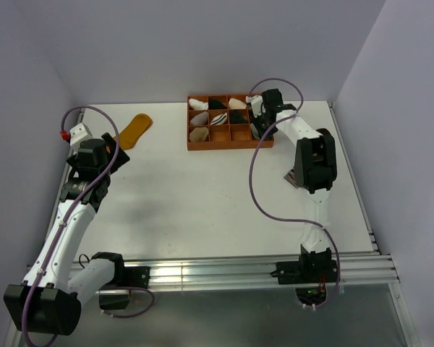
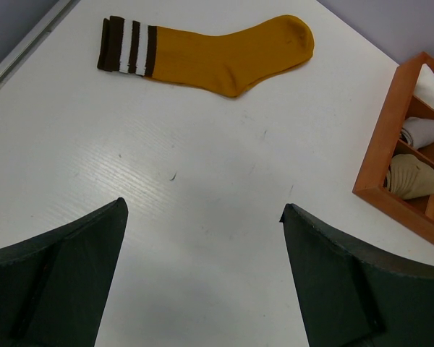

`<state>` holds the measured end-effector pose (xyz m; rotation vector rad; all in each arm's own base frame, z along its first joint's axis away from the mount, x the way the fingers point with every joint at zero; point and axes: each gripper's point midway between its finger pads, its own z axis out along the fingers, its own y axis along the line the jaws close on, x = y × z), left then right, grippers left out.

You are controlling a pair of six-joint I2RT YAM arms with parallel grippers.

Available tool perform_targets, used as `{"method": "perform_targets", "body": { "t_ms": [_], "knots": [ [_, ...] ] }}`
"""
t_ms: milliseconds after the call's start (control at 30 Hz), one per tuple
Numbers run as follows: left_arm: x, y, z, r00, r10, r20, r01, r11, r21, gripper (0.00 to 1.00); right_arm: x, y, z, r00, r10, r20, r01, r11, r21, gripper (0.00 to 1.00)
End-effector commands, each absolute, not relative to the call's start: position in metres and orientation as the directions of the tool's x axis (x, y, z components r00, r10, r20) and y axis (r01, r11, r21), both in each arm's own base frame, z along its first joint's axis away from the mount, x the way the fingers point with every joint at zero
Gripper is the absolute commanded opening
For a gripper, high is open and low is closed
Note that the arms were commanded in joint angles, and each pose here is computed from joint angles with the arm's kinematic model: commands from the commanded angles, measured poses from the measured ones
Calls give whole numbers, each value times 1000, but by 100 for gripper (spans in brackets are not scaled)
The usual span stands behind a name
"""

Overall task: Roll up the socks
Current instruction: Place the sock in the storage box.

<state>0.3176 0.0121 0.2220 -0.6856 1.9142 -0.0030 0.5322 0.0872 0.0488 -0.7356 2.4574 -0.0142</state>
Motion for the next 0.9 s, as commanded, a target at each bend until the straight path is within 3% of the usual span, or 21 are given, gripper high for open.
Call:
{"method": "perform_targets", "body": {
  "t_ms": [0, 100, 167, 267, 533, 867],
  "knots": [
    [319, 11, 225, -269, -464, -844, -446, 837, -318, 94, 525, 94, 34, -742, -461, -486, -503, 863, -50, 8],
    [319, 11, 225, -268, -464, -844, -444, 837, -319, 94, 525, 90, 31, -775, -431, -461, -479, 878, -16, 17],
    [319, 11, 224, -271, -464, -844, -445, 837, -318, 93, 523, 86, 29, -786, -413, -459, -462, 887, -7, 32],
    [318, 11, 225, -269, -465, -843, -445, 837, -320, 93, 519, 82, 31, -793, -406, -455, -448, 894, -18, 43],
    [318, 11, 226, -264, -466, -844, -443, 836, -324, 93, 520, 81, 79, -751, -383, -538, -427, 903, -46, 52],
    [317, 11, 229, -256, -468, -846, -437, 837, -330, 93, 518, 81, 125, -722, -360, -590, -406, 912, -60, 55]
  ]
}}
